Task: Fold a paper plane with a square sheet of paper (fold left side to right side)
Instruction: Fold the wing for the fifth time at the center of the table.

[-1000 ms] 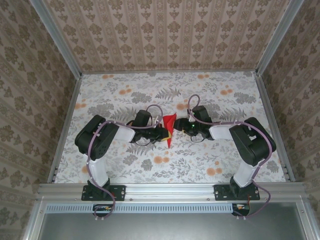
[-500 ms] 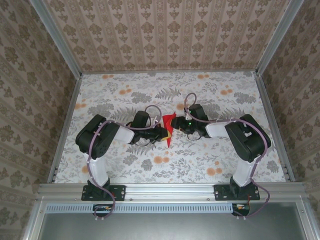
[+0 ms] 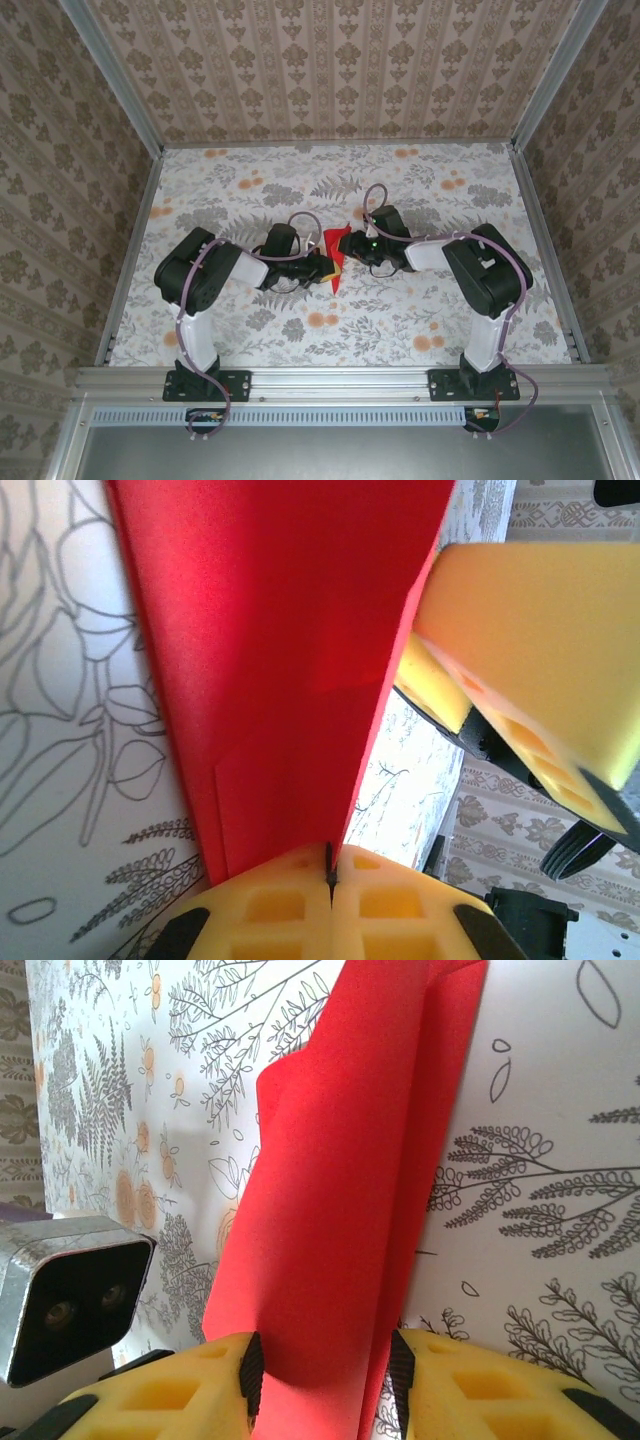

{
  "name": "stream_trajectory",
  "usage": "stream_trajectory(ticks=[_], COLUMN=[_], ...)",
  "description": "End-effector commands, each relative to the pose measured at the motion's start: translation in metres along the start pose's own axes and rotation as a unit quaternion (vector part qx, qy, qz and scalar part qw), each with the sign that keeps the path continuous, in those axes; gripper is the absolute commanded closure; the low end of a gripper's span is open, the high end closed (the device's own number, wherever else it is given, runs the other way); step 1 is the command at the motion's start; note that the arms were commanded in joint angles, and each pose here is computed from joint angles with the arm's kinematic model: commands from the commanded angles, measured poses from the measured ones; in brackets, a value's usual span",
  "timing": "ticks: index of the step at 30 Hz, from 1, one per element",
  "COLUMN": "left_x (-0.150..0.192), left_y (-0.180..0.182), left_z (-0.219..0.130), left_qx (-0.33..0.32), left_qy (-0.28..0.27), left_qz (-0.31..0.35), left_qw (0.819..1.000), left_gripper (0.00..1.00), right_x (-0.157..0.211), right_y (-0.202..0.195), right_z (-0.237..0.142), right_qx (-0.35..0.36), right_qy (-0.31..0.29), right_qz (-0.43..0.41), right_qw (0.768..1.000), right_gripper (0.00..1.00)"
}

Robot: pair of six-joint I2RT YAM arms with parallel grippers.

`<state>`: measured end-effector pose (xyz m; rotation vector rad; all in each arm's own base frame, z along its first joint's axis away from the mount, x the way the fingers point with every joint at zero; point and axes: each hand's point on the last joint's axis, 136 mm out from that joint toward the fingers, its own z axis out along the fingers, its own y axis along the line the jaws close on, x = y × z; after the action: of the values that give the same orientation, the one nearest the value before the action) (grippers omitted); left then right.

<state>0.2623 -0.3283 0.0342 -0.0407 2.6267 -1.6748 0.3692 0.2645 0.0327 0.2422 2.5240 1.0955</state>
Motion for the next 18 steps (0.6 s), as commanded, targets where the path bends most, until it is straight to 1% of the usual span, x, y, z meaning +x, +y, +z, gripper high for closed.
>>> stream_trajectory(ticks=[1,5,12,14,17,18], left_x=[0.001,0.001,0.000,-0.001,-0.001,-0.002], left_y=[0.004,0.004,-0.002,-0.004,-0.009,-0.011], left_z=[-0.001,0.000,-0.003,-0.004,-0.007,-0.009], left_qx=[0.005,0.004,0.008,0.008,0.010,0.011], left_qy=[0.006,0.006,0.003,0.002,0.000,-0.002], left_qz=[-0.010,-0.010,-0.005,-0.003,0.001,0.003], left_qw=[1.000,1.000,1.000,1.000,1.000,1.000], left_gripper=[0.94,0.92,0.83,0.78,0.68,0.66], right_x=[0.024,0.028,0.034,0.035,0.035,0.036], right_y=[-0.018,-0.024,-0.034,-0.035,-0.035,-0.037], right_z=[0.013,0.016,0.017,0.017,0.017,0.017], right_qx=[0.032,0.048,0.070,0.071,0.072,0.075], right_qy=[0.045,0.056,0.069,0.069,0.070,0.071], right_qz=[0.018,0.025,0.033,0.034,0.034,0.036], right_qw=[0.998,0.997,0.995,0.995,0.994,0.994], right_gripper=[0.60,0.62,0.64,0.64,0.64,0.64])
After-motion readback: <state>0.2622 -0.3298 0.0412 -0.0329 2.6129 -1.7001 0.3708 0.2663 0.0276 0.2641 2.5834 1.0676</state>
